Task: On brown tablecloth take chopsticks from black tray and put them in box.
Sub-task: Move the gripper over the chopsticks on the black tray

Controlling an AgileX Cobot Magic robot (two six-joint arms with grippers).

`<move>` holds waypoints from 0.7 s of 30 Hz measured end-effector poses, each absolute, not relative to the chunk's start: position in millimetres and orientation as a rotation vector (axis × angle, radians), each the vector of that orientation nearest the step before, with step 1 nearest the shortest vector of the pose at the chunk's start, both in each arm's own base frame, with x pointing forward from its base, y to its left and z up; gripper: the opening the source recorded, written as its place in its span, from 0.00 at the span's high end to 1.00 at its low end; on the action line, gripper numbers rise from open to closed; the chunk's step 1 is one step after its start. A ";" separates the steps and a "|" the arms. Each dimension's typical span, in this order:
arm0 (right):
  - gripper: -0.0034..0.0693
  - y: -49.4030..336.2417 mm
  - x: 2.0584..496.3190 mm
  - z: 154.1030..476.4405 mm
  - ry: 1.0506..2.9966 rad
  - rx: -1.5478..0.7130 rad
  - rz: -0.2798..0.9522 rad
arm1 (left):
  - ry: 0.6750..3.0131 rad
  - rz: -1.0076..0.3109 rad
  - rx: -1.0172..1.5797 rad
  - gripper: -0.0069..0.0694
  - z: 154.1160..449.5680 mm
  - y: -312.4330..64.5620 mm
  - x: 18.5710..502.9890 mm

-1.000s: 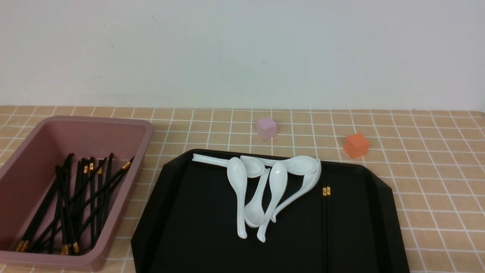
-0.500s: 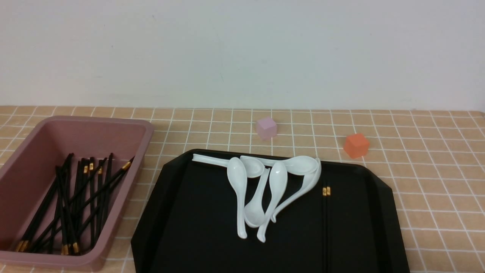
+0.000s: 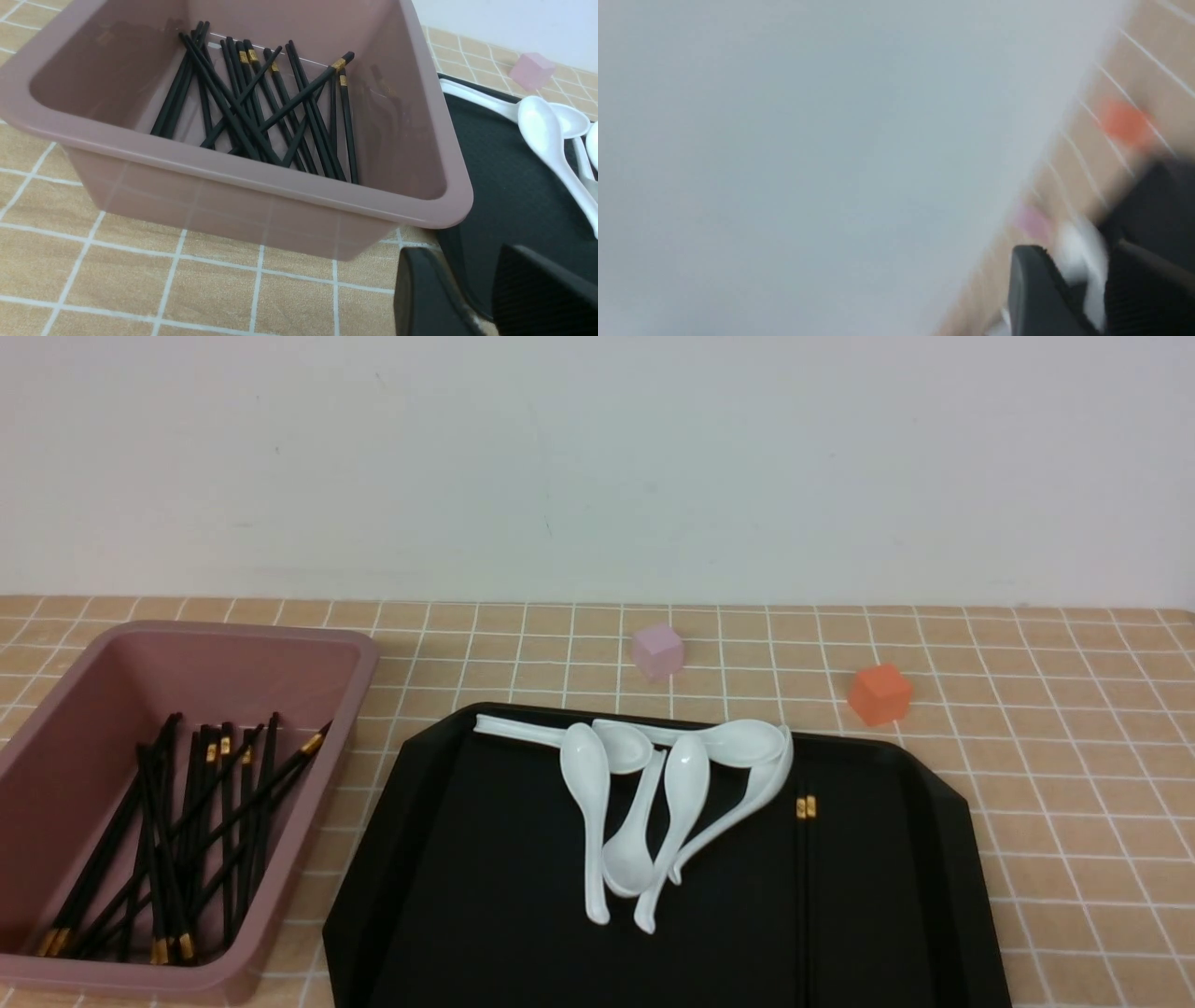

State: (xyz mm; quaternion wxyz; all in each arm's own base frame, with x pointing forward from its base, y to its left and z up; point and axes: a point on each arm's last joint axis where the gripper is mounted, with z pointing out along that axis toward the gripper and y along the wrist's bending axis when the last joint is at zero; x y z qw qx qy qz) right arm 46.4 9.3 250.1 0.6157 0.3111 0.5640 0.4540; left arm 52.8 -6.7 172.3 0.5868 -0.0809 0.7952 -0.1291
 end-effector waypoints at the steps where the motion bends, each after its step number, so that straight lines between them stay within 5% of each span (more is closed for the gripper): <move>1: 0.65 8.9 42.6 268.3 1.275 0.639 0.993 | 1.854 -0.301 -0.189 0.60 172.3 -6.7 52.8; 4: 0.73 11.3 39.6 313.9 1.279 0.457 0.854 | 1.854 -0.301 -0.189 0.60 172.3 -6.7 52.8; 8: 0.95 30.8 71.4 355.2 1.568 0.159 0.722 | 1.854 -0.301 -0.189 0.60 172.3 -6.7 52.8; 12: 0.95 52.6 123.1 343.6 2.032 -0.015 0.800 | 1.854 -0.301 -0.189 0.60 172.3 -6.7 52.8; 18: 0.95 83.7 180.4 311.6 2.454 -0.201 0.956 | 1.854 -0.301 -0.189 0.60 172.3 -6.7 52.8; 21: 0.95 104.3 207.6 293.6 2.588 -0.235 0.864 | 1.854 -0.301 -0.189 0.60 172.3 -6.7 52.8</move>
